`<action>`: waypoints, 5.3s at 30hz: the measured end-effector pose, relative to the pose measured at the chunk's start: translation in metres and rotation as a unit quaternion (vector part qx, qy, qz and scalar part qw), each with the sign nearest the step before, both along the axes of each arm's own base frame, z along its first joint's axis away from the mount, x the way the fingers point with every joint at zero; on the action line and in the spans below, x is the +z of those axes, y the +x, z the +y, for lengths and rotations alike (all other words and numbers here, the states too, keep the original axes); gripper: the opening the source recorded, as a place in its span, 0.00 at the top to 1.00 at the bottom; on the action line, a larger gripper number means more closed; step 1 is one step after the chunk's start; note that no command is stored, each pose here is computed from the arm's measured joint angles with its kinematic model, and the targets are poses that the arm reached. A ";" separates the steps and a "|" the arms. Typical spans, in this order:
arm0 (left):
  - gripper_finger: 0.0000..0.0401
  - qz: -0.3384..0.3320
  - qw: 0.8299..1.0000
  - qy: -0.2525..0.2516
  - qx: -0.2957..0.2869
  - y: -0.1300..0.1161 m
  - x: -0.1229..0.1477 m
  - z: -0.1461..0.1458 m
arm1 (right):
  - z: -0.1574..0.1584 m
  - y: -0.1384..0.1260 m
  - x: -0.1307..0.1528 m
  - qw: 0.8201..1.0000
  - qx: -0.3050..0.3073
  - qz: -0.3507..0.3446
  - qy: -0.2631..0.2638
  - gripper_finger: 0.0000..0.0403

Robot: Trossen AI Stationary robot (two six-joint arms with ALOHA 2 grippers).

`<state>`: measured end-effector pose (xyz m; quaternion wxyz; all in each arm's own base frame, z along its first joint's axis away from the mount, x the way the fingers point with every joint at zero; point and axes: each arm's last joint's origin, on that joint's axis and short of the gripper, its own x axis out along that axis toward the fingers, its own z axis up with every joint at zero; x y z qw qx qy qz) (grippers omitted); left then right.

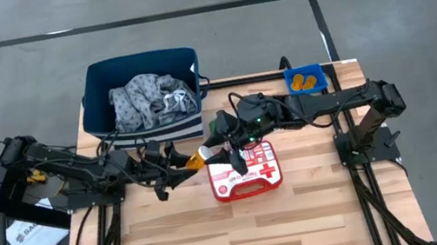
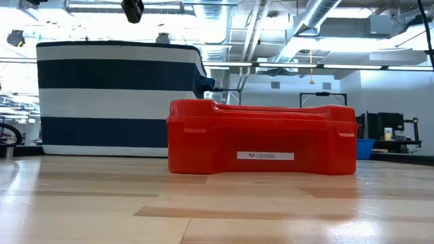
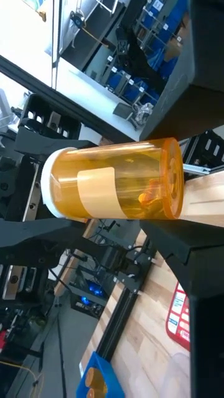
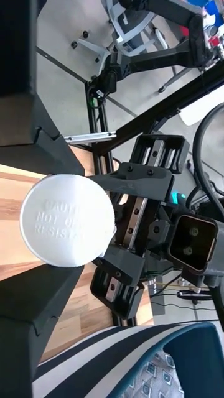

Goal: Pick & place medical supplies in basket/bin
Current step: Put the orange pill bottle into the blue bin, then return to Home Position

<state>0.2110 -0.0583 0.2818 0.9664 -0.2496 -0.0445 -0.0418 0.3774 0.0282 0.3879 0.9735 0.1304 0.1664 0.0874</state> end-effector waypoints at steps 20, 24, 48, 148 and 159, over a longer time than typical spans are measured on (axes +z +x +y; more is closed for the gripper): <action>0.54 0.013 1.000 -0.007 -0.021 0.000 -0.003 -0.001 | 0.009 -0.002 -0.001 1.000 0.009 0.021 0.005 0.47; 0.54 -0.001 1.000 0.000 -0.020 0.000 -0.002 0.000 | 0.010 -0.003 0.000 1.000 0.009 0.020 0.009 0.47; 0.41 0.165 0.981 0.024 -0.097 -0.028 -0.022 -0.005 | -0.018 -0.037 -0.001 0.989 -0.032 0.142 -0.003 0.47; 0.42 0.156 0.987 0.025 0.008 -0.030 -0.017 0.010 | -0.307 -0.207 -0.183 0.495 -0.686 0.514 0.140 0.36; 0.42 0.156 0.987 0.033 0.006 -0.030 -0.017 0.010 | -0.301 -0.204 -0.166 0.536 -0.674 0.496 0.113 0.34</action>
